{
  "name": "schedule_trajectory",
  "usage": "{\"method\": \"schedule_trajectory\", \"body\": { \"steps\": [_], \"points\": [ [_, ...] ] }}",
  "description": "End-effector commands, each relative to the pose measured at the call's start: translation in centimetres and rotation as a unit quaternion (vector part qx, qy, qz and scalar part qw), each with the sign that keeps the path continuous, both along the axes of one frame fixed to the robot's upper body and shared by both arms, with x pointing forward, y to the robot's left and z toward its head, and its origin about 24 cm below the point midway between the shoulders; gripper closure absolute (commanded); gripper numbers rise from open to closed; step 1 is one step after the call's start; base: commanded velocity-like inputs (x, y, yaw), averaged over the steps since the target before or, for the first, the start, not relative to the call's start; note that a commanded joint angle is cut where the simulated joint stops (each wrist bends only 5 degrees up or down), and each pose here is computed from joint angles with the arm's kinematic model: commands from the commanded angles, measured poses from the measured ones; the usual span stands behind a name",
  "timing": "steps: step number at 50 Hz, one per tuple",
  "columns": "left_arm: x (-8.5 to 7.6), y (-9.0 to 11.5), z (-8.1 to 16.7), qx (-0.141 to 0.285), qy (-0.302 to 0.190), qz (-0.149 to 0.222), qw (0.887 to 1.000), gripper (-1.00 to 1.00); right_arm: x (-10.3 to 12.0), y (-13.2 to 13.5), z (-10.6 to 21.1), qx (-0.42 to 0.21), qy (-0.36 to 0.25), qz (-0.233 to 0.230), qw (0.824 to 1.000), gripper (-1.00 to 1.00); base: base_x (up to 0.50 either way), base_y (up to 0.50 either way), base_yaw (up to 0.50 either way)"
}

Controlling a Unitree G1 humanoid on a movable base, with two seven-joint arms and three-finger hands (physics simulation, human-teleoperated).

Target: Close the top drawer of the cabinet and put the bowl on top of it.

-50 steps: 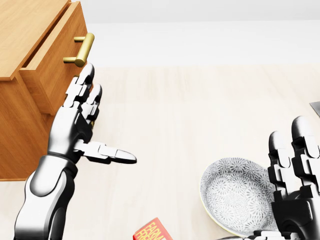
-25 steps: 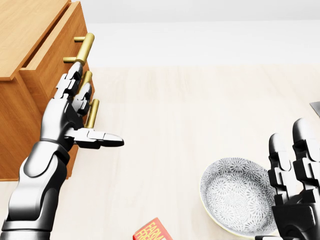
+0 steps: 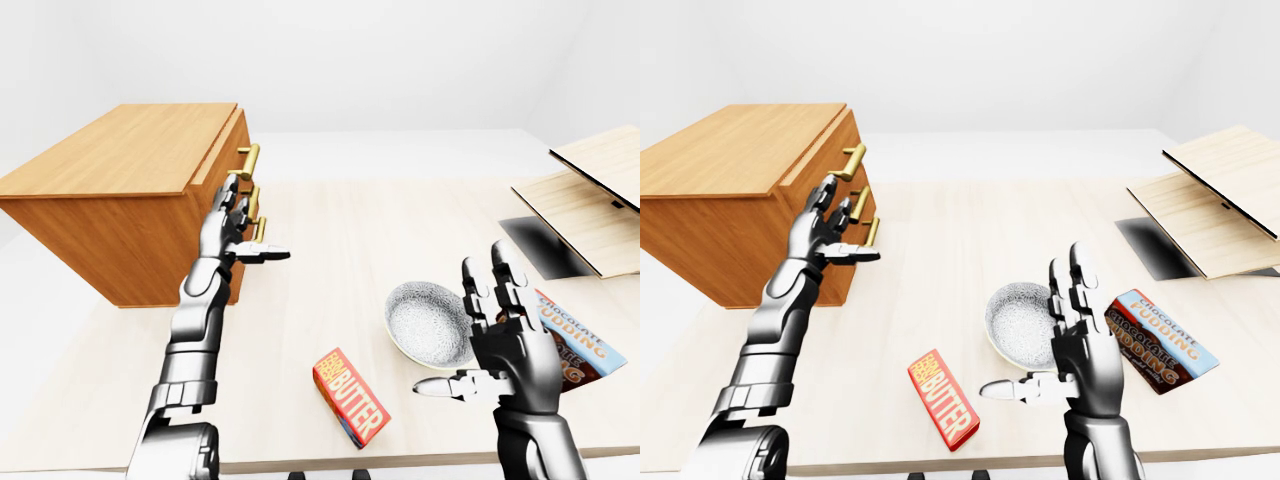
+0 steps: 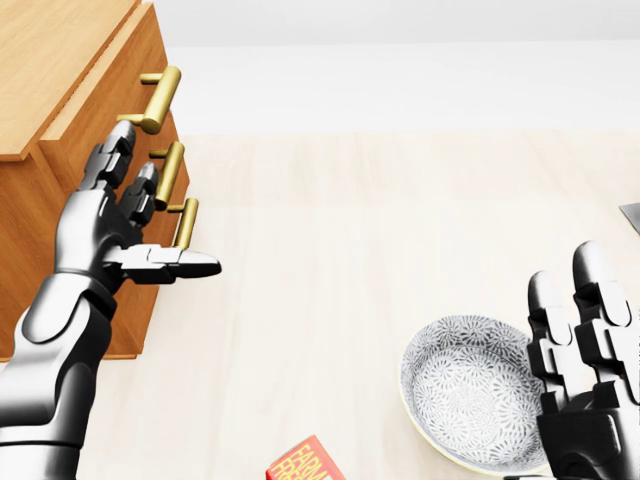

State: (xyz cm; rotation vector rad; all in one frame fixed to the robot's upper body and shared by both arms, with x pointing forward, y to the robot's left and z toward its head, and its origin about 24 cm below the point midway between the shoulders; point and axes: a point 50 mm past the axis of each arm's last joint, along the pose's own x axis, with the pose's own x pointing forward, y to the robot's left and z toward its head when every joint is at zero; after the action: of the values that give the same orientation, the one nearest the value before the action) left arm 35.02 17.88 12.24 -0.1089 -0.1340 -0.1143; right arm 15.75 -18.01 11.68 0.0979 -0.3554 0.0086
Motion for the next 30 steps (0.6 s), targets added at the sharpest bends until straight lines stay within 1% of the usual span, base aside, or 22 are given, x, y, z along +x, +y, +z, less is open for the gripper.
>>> {"method": "schedule_trajectory", "body": {
  "steps": [1,14,16,26,30],
  "points": [
    [0.3,1.6,0.5,-0.015,-0.001,0.021,1.0,-1.0,-0.1,0.1,-0.1,-0.002,0.004,0.004,1.0,-1.0,0.0,0.0,0.0],
    [0.5,2.6,0.2,-0.029,0.01,0.033,0.999,-1.0,-0.2,0.3,-0.1,-0.002,0.006,0.007,1.0,-1.0,0.0,0.0,0.0],
    [0.3,2.7,0.6,-0.033,-0.001,0.035,0.999,-1.0,-0.2,0.3,-0.1,-0.003,0.006,0.007,1.0,-1.0,0.0,0.0,0.0],
    [0.0,3.6,1.0,-0.046,-0.01,0.049,0.998,-1.0,-0.2,0.3,-0.2,-0.003,0.007,0.007,1.0,-1.0,0.0,0.0,0.0],
    [-0.2,4.3,1.2,-0.06,-0.016,0.06,0.996,-1.0,-0.2,0.3,-0.2,-0.002,0.007,0.008,1.0,-1.0,0.0,0.0,0.0]
  ]
}}
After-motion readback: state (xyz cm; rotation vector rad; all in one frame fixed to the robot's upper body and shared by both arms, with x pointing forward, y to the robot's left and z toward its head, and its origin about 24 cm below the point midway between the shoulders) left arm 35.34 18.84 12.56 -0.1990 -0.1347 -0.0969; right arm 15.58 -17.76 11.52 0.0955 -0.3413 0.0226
